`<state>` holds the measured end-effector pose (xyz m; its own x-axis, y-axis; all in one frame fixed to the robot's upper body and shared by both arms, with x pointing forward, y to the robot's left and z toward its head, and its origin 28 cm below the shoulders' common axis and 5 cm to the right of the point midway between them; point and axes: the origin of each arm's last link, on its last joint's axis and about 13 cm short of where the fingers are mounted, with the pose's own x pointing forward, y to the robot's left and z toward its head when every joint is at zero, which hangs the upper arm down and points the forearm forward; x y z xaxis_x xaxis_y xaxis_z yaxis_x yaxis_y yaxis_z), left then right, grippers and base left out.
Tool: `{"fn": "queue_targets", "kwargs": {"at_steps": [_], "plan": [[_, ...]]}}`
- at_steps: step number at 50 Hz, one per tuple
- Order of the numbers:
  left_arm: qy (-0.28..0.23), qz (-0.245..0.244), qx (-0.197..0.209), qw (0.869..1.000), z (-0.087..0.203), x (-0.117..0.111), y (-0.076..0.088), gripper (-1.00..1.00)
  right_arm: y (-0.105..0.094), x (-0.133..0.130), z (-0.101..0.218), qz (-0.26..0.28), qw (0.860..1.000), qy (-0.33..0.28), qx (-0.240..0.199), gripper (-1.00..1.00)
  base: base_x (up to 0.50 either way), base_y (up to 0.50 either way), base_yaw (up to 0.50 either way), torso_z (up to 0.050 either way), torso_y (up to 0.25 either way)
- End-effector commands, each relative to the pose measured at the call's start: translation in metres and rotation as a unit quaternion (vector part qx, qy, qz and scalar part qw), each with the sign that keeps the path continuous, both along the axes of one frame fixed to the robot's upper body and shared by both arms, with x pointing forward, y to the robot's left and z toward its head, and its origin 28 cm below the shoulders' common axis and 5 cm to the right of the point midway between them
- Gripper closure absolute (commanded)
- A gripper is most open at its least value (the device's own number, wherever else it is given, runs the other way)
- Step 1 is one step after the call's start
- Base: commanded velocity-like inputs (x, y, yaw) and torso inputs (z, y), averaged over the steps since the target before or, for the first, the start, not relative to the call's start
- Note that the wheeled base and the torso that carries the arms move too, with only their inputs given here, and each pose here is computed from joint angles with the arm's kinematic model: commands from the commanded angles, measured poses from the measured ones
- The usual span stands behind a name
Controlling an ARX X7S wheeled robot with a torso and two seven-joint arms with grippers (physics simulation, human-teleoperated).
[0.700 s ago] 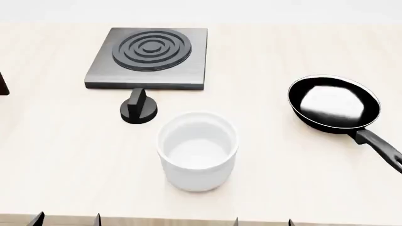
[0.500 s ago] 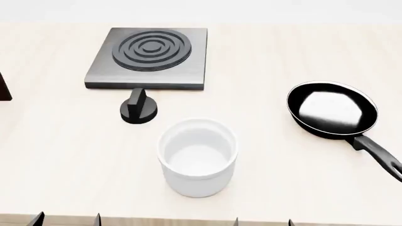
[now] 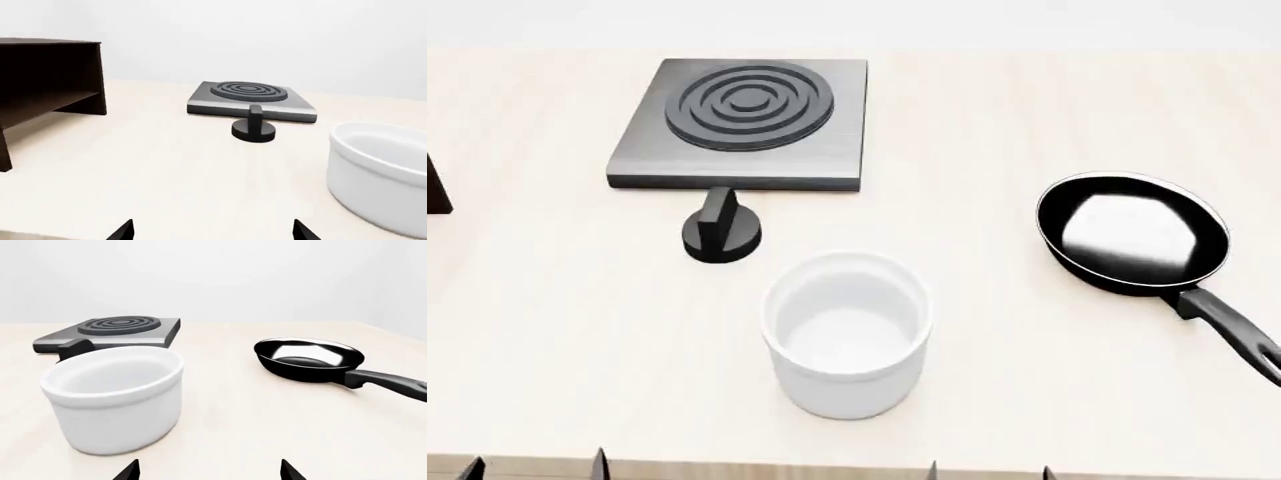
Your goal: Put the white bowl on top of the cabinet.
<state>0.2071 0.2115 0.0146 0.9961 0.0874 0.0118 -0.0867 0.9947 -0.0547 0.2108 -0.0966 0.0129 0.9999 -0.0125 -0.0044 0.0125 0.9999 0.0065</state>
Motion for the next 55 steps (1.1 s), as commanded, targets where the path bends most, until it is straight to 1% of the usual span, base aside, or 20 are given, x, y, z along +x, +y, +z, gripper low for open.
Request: {"fn": "queue_targets", "kwargs": {"at_steps": [1,3,6,8,9,10,11,13,14,21,22,23,32,36,40,42,45,48,50,55], "plan": [[-0.015,0.084,-0.014,0.996,0.005,-0.008,0.012,-1.00,-0.001,0.001,0.000,-0.003,1.000,0.000,0.005,-1.00,0.00,0.00,0.00,0.000,0.000],[-0.023,0.126,-0.016,0.992,0.009,-0.012,0.019,-1.00,-0.001,0.000,0.001,-0.004,1.000,0.000,0.006,-1.00,0.00,0.00,0.00,0.000,0.000],[-0.029,0.157,-0.018,0.987,0.011,-0.015,0.024,-1.00,0.000,0.001,0.001,-0.004,1.000,0.000,0.005,-1.00,0.00,0.00,0.00,0.000,0.000],[-0.031,0.193,-0.027,0.980,0.012,-0.017,0.027,-1.00,-0.001,0.001,0.001,-0.006,1.000,0.001,0.007,-1.00,0.00,0.00,0.00,0.000,0.000],[-0.035,0.237,-0.036,0.970,0.012,-0.019,0.031,-1.00,-0.001,0.001,0.000,-0.006,1.000,0.000,0.006,-1.00,0.00,0.00,0.00,0.000,0.000],[-0.035,0.237,-0.036,0.970,0.012,-0.019,0.031,-1.00,-0.001,0.001,0.000,-0.006,1.000,0.000,0.006,-1.00,0.00,0.00,0.00,0.000,0.000],[-0.036,0.275,-0.041,0.960,0.011,-0.022,0.034,-1.00,-0.001,0.001,0.001,-0.006,1.000,0.000,0.007,-1.00,0.00,0.00,0.00,0.000,0.000],[-0.040,0.369,-0.046,0.927,0.011,-0.032,0.042,-1.00,-0.001,0.001,0.001,-0.007,1.000,0.000,0.008,-1.00,0.00,0.00,0.00,0.000,0.000],[-0.045,0.394,-0.051,0.917,0.012,-0.036,0.045,-1.00,-0.001,0.001,0.001,-0.006,1.000,0.000,0.007,-1.00,0.00,0.00,0.00,0.000,0.000],[-0.054,0.464,-0.037,0.884,0.014,-0.046,0.050,-1.00,-0.001,0.001,0.001,-0.007,1.000,0.001,0.008,-1.00,0.00,0.00,0.00,0.000,0.000],[-0.058,0.493,-0.027,0.868,0.015,-0.050,0.052,-1.00,-0.001,0.001,0.001,-0.007,1.000,0.001,0.008,-1.00,0.00,0.00,0.00,0.000,0.000],[-0.061,0.505,-0.027,0.860,0.016,-0.053,0.053,-1.00,-0.001,0.001,0.001,-0.007,1.000,0.001,0.008,-1.00,0.00,0.00,0.00,0.000,0.000],[-0.064,0.569,-0.012,0.820,0.019,-0.069,0.060,-1.00,0.000,0.001,0.001,-0.004,1.000,0.001,0.010,-1.00,0.00,0.00,0.00,0.000,0.000],[-0.066,0.578,-0.004,0.814,0.020,-0.073,0.062,-1.00,-0.001,0.001,0.001,-0.005,1.000,0.001,0.011,-1.00,0.00,0.00,0.00,0.000,0.000],[-0.061,0.607,0.034,0.791,0.019,-0.082,0.068,-1.00,-0.001,0.002,0.001,-0.006,1.000,0.002,0.012,-1.00,0.00,0.00,0.00,0.000,0.000],[-0.049,0.615,0.019,0.786,0.016,-0.085,0.071,-1.00,0.000,0.001,0.001,-0.006,1.000,0.002,0.011,-1.00,0.00,0.00,0.00,0.000,0.000],[-0.033,0.637,0.005,0.770,0.010,-0.088,0.074,-1.00,-0.001,0.002,0.001,-0.012,1.000,0.003,0.014,-1.00,0.00,0.00,0.00,0.000,0.000],[-0.028,0.647,0.010,0.762,0.010,-0.088,0.074,-1.00,-0.001,0.002,0.001,-0.015,1.000,0.003,0.017,-1.00,0.00,0.00,0.00,0.000,0.000],[-0.013,0.676,0.020,0.737,0.010,-0.090,0.075,-1.00,-0.001,0.002,0.001,-0.015,1.000,0.002,0.020,-1.00,0.00,0.00,0.00,0.000,0.000],[-0.014,0.683,0.029,0.730,0.011,-0.089,0.072,-1.00,-0.002,0.001,0.002,-0.020,0.999,0.000,0.027,-1.00,0.00,0.00,0.00,0.000,0.000]]}}
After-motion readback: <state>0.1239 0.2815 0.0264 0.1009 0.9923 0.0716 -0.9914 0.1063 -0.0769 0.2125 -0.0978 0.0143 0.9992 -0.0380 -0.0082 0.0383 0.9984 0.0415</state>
